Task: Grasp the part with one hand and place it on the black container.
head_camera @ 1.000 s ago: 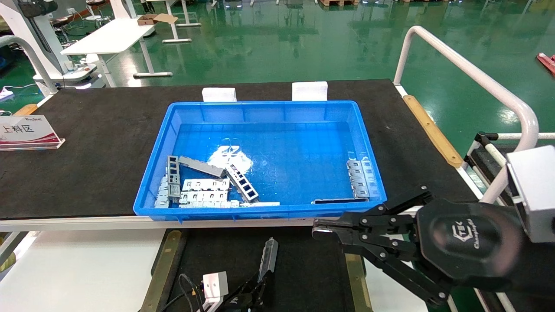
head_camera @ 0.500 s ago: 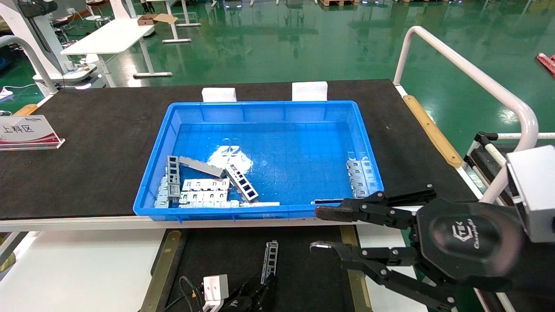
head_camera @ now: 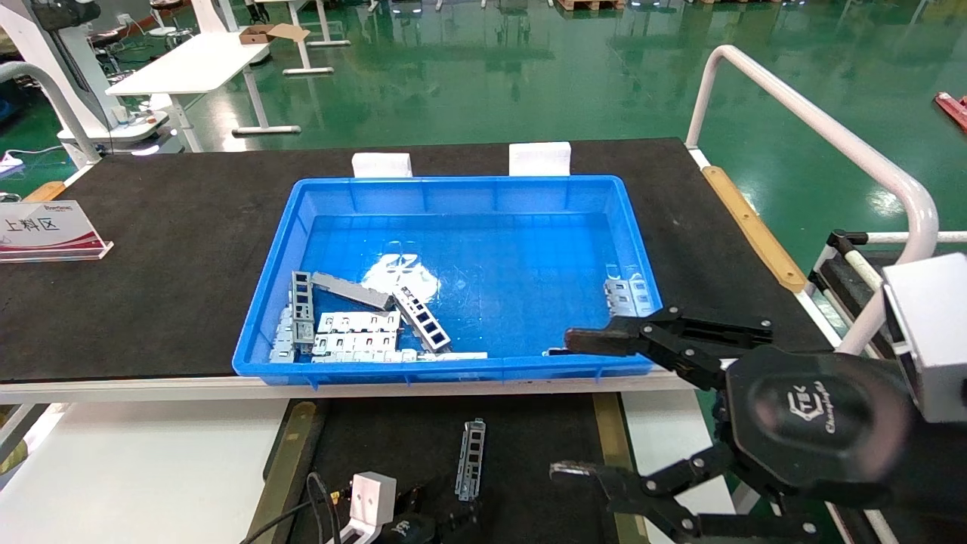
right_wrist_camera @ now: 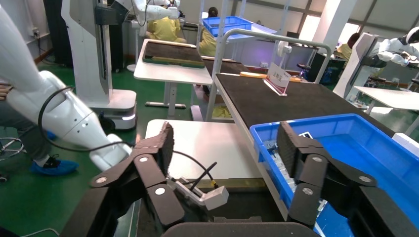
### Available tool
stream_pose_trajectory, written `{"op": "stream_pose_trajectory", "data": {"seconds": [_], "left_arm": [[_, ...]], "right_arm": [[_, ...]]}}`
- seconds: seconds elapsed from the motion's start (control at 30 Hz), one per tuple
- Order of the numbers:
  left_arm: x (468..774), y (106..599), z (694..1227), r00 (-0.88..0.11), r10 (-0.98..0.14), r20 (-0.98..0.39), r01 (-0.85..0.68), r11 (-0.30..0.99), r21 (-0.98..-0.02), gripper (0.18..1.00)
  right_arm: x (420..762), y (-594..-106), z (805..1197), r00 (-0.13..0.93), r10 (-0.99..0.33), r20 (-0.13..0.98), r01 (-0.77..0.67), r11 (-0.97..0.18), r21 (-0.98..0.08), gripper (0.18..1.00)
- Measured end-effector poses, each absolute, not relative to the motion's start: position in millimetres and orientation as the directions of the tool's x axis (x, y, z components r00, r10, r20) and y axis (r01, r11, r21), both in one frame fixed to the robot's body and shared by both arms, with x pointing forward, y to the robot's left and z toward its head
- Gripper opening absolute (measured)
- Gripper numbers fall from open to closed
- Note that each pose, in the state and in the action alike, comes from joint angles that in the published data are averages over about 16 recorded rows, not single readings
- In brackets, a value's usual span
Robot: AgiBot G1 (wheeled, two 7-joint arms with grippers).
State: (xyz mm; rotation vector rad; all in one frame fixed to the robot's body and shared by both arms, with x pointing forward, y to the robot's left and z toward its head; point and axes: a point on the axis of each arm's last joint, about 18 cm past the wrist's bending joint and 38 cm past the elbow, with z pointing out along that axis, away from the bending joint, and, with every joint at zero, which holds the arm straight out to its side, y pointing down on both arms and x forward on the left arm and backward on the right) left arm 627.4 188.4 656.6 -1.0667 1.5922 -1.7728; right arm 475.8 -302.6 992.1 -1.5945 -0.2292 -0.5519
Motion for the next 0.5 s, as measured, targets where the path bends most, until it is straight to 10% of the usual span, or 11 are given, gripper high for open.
{"op": "stream_pose_trajectory", "data": {"seconds": [0.5], "left_arm": [[605.3,238.0,690.8,-0.747,-0.664,0.032,-0.063,0.023,-0.998,0.972]], "right_arm": [[475.8,-302.6,992.1,0.861,-0.179,0.477,0.464,-0.111,-0.879,0.922]]}}
